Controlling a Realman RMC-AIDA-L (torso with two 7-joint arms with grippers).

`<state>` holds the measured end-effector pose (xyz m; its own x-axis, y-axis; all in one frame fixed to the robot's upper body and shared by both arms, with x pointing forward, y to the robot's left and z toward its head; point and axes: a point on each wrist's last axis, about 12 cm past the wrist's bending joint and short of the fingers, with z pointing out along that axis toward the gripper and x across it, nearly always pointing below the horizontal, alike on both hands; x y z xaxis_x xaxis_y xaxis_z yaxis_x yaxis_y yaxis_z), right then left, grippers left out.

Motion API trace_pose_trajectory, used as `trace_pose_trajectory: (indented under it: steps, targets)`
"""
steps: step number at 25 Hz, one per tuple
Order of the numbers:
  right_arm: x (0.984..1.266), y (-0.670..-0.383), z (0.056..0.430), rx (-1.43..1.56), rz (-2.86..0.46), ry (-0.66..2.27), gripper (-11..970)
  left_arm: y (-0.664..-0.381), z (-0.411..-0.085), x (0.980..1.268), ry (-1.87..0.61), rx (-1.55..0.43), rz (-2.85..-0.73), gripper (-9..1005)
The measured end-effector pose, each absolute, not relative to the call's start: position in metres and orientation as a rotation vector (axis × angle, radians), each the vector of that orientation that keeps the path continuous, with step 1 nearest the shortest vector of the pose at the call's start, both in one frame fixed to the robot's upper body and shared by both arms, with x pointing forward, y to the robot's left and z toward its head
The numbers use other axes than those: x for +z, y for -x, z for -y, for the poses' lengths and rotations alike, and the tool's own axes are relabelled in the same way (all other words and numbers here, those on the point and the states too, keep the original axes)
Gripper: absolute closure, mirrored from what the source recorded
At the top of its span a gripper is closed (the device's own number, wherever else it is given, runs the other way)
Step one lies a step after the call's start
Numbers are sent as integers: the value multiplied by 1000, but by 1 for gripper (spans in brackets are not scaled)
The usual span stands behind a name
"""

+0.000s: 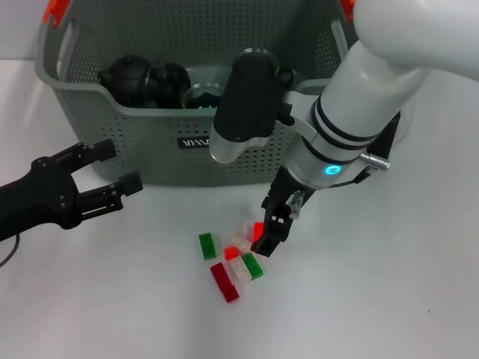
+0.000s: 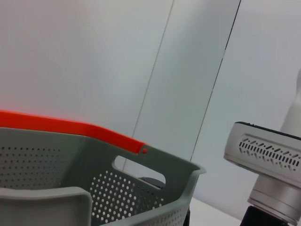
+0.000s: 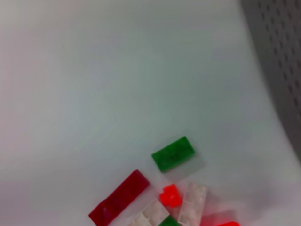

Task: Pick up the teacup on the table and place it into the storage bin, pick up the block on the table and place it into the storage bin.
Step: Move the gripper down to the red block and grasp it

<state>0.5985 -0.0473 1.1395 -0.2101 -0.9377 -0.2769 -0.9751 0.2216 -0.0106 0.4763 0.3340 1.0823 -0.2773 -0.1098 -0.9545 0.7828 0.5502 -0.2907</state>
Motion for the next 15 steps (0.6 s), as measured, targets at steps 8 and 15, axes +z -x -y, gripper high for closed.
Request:
trace_pose_trajectory:
  steps: [8,15]
  targets:
    - [1131,-598,50,213,-2277,1826,139,-477,-333,1080,-570,-966,-1636,118]
    - [1129,-600,50,198,-2263,1818,138,-478,-333,1081,-573,-966,-1635,118]
